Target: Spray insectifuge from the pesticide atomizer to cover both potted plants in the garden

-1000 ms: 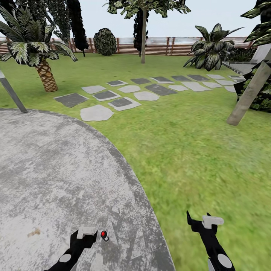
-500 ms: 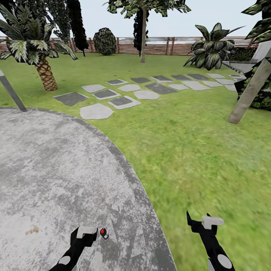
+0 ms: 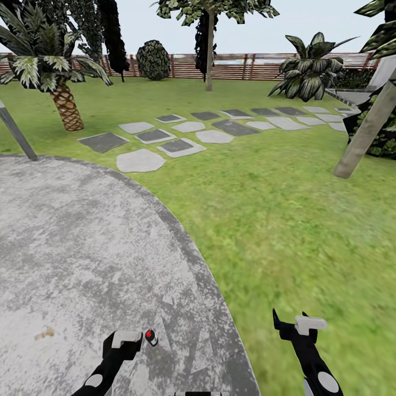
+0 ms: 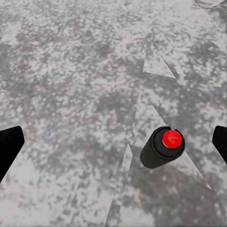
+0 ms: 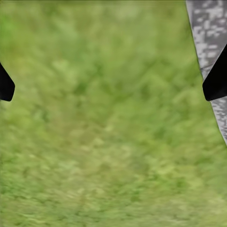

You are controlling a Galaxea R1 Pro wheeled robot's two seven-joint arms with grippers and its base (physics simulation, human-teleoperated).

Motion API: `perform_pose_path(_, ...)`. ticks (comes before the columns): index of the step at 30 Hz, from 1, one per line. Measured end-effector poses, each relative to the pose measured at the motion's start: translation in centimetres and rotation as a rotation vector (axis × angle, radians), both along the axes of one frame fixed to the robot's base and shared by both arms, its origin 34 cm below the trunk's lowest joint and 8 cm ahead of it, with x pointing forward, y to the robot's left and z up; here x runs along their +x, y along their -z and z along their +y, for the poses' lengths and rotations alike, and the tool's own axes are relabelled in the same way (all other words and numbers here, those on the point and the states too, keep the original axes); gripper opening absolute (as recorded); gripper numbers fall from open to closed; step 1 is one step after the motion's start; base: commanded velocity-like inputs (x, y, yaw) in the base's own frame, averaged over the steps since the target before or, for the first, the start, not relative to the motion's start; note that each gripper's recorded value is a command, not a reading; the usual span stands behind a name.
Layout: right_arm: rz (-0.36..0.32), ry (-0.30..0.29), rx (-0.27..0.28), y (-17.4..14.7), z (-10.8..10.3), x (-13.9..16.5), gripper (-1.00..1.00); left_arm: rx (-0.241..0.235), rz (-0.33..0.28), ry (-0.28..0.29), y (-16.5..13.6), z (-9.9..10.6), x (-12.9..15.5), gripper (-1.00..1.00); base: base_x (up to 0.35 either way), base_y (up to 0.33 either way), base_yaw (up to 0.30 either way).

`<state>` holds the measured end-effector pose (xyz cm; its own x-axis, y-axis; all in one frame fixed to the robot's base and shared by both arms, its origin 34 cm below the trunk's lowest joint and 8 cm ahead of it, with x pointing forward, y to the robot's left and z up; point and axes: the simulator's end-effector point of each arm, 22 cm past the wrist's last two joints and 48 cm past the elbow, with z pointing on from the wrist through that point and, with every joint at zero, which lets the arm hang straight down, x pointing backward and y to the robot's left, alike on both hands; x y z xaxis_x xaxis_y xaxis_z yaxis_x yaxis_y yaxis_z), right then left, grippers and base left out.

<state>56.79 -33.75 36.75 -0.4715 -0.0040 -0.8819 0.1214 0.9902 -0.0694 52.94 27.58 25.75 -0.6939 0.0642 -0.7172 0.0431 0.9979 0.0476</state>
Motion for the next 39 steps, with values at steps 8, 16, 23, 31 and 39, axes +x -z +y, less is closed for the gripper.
perform_pose_path(8,-0.002,0.0,0.001,1.7,0.1,-0.4,1.0,0.0,-0.003,0.0,1.7,0.0,-0.4,1.0,0.0,0.0,0.0)
perform_pose_path(16,-0.003,0.0,0.0,3.5,0.0,-0.9,1.0,0.001,-0.005,0.0,3.5,0.1,-0.8,1.0,0.0,0.0,0.0)
perform_pose_path(23,-0.002,0.0,0.0,5.1,0.0,-1.3,1.0,0.001,-0.006,0.0,5.0,0.1,-1.2,1.0,0.0,0.0,0.0)
perform_pose_path(31,0.018,0.0,0.001,6.8,0.0,-1.9,1.0,0.0,0.015,0.0,6.7,0.0,-2.0,1.0,0.0,0.0,-0.14)
perform_pose_path(39,0.049,0.0,0.0,8.4,0.0,-2.6,1.0,0.002,0.049,0.0,8.2,0.2,-3.2,1.0,0.0,0.0,-0.071)
